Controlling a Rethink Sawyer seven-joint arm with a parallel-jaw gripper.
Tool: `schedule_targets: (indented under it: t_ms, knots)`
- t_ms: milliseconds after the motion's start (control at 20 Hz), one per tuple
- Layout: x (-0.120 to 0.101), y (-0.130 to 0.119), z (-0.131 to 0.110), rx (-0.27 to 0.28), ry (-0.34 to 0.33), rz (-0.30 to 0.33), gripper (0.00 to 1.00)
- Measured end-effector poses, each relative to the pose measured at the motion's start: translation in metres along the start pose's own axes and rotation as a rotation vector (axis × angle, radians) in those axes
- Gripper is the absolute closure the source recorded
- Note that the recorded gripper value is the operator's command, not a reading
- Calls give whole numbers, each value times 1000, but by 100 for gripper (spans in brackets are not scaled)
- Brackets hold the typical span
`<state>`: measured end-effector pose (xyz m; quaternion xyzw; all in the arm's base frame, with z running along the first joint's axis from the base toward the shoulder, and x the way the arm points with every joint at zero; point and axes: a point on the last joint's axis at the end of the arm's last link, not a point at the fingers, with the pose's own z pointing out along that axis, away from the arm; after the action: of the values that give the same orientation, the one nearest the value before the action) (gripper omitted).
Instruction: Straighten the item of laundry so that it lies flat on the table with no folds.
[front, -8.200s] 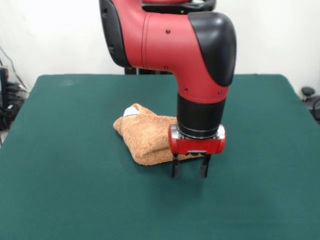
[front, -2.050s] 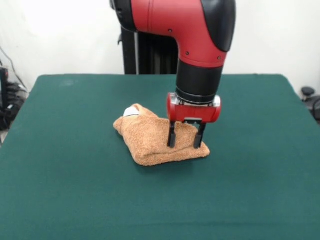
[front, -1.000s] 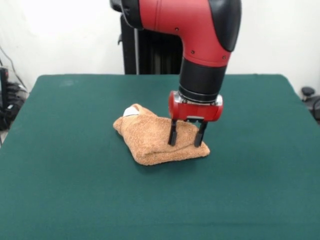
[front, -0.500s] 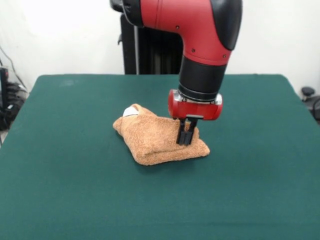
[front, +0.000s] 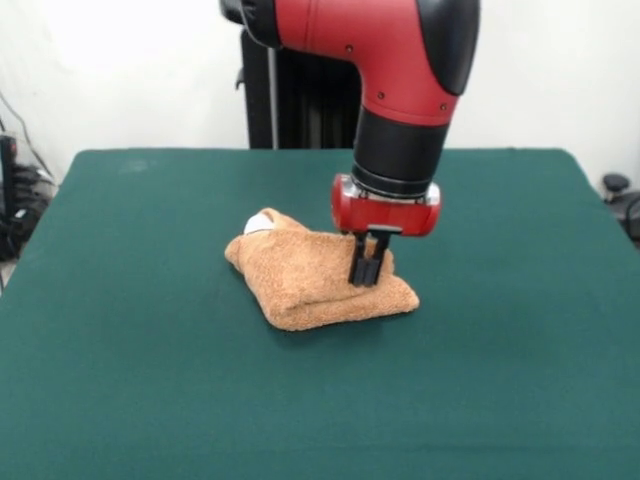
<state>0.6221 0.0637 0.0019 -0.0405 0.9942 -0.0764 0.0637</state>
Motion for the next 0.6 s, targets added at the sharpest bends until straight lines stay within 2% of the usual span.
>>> schedule_targets:
  t_ms: [250, 300, 400, 450, 600]
  knots:
    - [0, -30, -19, 5, -10, 52, 100]
    - [1, -51, -30, 10, -16, 86, 100]
    - [1, -69, -38, 16, -21, 112, 100]
    - [3, -93, -46, 25, -29, 145, 100]
    - [5, -118, -53, 36, -36, 174, 100]
